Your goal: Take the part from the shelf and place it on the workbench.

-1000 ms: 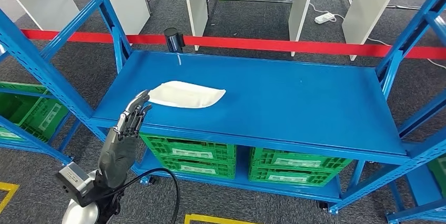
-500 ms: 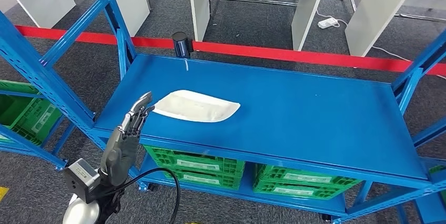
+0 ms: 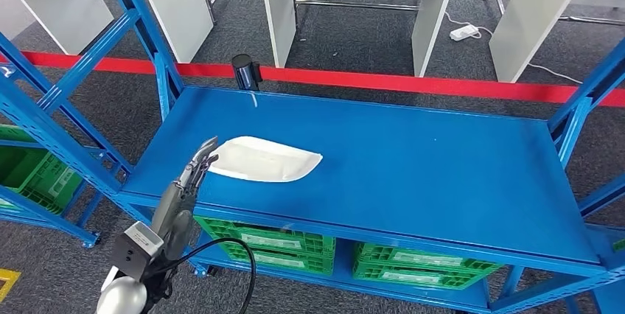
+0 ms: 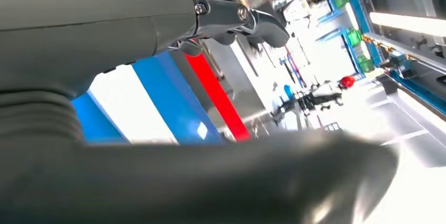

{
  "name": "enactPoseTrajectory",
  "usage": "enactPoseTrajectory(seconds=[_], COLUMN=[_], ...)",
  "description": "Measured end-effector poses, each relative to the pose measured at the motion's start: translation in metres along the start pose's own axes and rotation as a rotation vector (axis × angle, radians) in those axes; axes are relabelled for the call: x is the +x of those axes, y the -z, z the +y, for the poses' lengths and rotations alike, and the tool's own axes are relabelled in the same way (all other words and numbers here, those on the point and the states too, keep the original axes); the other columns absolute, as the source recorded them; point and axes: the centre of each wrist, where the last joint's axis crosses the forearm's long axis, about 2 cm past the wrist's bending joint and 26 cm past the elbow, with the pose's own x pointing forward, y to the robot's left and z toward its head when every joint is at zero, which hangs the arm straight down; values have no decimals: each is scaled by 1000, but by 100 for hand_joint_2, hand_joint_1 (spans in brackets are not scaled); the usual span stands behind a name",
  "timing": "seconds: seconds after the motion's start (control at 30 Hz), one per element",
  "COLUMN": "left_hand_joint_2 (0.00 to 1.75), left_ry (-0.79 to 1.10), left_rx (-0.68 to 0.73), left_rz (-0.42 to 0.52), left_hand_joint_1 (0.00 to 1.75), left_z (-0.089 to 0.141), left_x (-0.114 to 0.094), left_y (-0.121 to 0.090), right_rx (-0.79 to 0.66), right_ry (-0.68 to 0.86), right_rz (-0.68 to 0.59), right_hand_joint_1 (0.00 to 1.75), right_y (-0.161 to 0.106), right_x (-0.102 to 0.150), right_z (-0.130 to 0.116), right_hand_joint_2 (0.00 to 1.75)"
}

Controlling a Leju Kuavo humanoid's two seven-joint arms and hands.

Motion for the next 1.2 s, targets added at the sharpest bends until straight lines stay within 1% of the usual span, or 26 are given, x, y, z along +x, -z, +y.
enactPoseTrajectory(seconds=[0.13,0.27,0.37,0.53,0.67,0.83,1.0,1.2], left_hand_joint_2=[175,175,175,175,175,175,175,175], left_ry=[173,456,627,888,1013,1182,1232,1265], left_rx=[6,-11,-35,-72,-106,-153,-193,-225], left_rz=[24,68,103,119,130,114,123,115], left_hand_joint_1=[0,0,0,0,0,0,0,0], left_z=[3,11,22,38,46,60,67,64], left_x=[-3,-8,-17,-35,-49,-76,-95,-116], left_y=[-2,-2,1,-1,1,21,33,56], right_rx=[0,1,1,2,2,2,0,0], right_ry=[3,10,11,18,23,35,36,35], right_rz=[-1,-1,0,0,-3,-16,-13,-13], right_hand_joint_1=[0,0,0,0,0,0,0,0], right_y=[0,0,0,0,0,0,0,0], right_x=[0,0,0,0,0,0,-1,0], right_z=[0,0,0,0,0,-1,-1,-2], right_hand_joint_2=[0,0,0,0,0,0,0,0])
